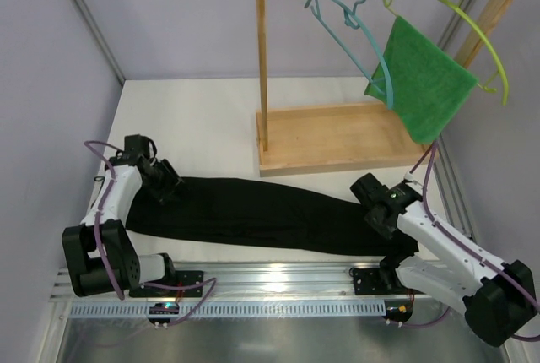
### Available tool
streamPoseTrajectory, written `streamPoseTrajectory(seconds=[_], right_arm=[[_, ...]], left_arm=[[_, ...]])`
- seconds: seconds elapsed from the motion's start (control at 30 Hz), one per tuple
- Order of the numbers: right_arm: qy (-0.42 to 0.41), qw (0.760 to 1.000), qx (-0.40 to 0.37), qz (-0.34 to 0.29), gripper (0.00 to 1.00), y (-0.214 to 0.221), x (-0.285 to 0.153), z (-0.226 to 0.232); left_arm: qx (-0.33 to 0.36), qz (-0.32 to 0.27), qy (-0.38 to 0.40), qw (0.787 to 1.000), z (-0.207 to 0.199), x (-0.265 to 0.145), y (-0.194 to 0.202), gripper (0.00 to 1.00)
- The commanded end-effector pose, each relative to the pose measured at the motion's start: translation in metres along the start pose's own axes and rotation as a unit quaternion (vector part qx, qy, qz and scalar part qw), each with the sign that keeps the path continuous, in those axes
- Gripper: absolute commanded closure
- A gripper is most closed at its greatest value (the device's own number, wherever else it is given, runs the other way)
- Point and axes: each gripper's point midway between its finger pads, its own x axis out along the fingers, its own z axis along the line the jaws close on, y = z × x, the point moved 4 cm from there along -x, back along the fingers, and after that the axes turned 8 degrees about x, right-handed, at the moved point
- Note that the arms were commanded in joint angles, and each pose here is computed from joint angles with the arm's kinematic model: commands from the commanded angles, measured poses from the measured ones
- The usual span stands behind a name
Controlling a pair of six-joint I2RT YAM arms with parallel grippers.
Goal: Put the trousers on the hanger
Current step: Fold the trousers
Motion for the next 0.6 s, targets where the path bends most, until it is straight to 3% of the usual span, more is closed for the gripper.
streamPoseTrajectory(seconds=[0.0,0.3,0.57], right_arm=[[0.025,0.998,0.048,-0.026,0.57,-0.009,0.004,0.006],[0.092,0.994,0.042,-0.035,0.57,-0.003,0.065,0.012],[0.043,0.996,0.079,-0.028,0.57,-0.040,0.087,0.033]], left_arm=[[0.006,-0.003,0.015,1.000,-0.010,0.000,-0.012,0.55],[-0.047,0.016,-0.065,0.997,0.021,0.039,-0.009,0.50],[-0.076,0.011,-0.118,0.990,0.040,0.052,-0.021,0.49]])
